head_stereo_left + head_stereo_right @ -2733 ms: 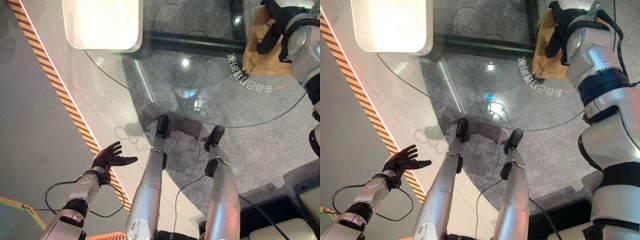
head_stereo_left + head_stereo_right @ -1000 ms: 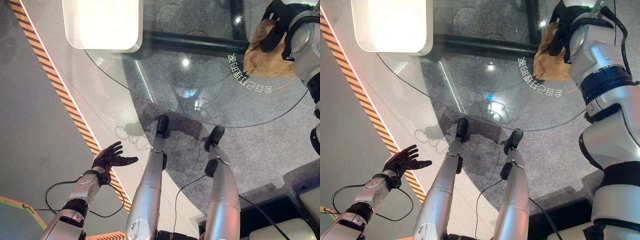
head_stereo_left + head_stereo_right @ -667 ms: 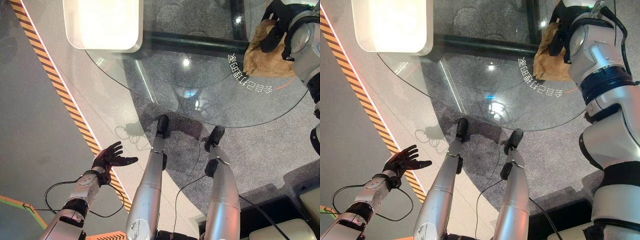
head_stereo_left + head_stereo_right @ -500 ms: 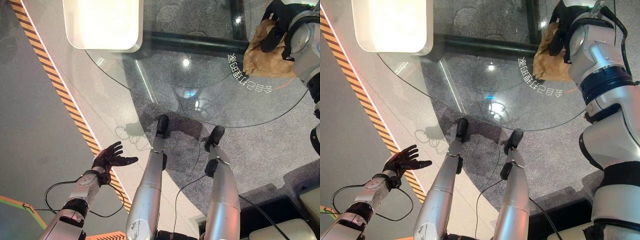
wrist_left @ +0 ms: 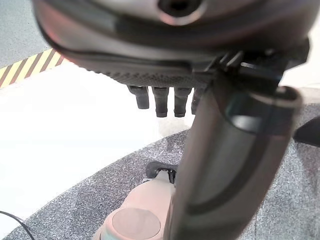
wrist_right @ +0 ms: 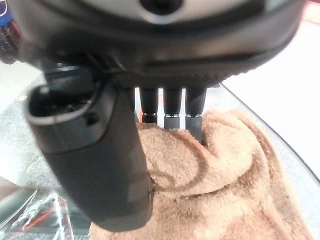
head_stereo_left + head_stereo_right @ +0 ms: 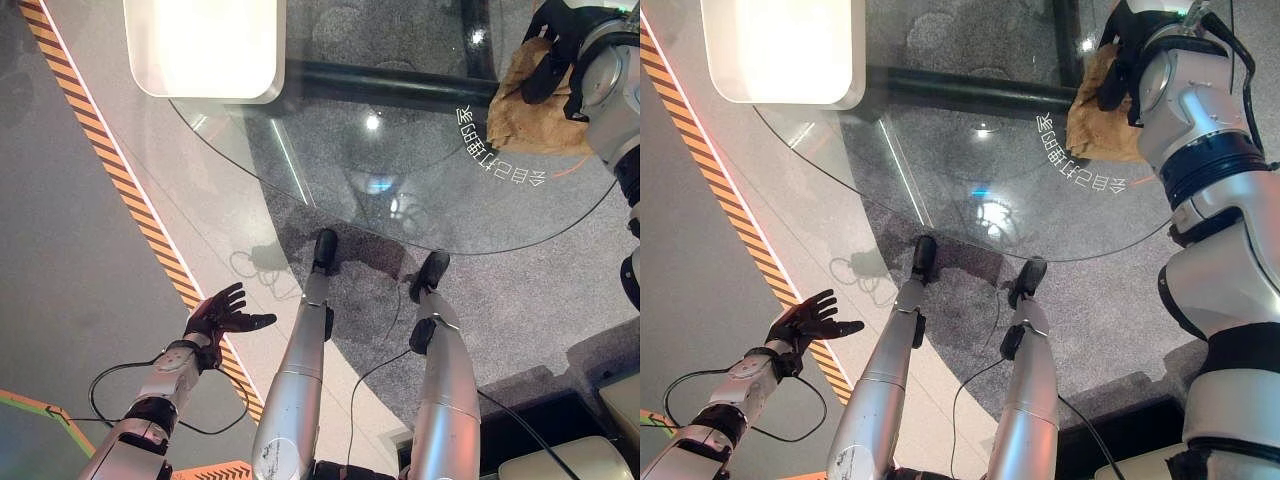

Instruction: Wipe the table with a cloth and put it in the basket.

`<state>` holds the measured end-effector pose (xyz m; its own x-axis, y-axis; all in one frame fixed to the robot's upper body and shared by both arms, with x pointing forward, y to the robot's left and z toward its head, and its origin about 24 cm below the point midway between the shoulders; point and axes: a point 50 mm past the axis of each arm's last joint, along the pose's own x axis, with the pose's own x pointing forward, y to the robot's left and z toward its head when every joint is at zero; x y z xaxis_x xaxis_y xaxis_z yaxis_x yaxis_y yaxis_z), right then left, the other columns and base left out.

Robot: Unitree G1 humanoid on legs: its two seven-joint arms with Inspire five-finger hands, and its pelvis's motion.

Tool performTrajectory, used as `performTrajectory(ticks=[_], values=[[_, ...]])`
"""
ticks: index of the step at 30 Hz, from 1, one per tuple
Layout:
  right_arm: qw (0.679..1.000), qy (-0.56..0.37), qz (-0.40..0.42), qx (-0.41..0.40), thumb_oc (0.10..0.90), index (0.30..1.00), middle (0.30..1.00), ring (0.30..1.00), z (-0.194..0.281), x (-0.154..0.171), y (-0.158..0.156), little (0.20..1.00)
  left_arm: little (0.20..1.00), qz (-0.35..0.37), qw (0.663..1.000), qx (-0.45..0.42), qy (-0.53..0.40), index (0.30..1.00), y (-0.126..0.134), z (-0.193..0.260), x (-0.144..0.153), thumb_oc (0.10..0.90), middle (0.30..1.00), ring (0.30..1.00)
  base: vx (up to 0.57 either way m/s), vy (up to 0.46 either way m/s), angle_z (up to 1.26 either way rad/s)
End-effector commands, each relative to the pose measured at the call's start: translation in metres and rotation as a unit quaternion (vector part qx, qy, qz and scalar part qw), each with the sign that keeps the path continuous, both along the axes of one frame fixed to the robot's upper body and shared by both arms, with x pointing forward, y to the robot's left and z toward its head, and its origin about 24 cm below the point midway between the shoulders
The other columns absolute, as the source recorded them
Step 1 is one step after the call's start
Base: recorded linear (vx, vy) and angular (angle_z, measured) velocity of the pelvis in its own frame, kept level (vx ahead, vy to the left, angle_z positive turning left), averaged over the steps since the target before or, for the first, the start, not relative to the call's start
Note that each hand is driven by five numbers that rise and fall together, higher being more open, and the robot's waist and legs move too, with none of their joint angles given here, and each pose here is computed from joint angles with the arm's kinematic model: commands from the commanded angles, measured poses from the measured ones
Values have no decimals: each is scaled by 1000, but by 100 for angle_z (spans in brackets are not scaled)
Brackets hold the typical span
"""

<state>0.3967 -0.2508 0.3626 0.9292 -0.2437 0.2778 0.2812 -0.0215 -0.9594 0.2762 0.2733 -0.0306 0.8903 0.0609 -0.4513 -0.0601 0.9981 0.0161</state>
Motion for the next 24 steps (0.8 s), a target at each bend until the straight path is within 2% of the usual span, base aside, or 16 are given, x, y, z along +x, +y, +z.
performTrajectory(ticks=[1, 24], values=[[994, -95, -58, -10, 100, 300, 300, 300, 28, -17, -23, 200, 900, 31, 999, 5, 41, 900, 22, -18, -32, 800, 900, 900, -1, 75, 0], [993, -112, 39, -3, 100, 300, 300, 300, 16, 4, 41, 200, 900, 12, 999, -10, 40, 900, 0, -23, -27, 800, 900, 900, 11, 35, 2]])
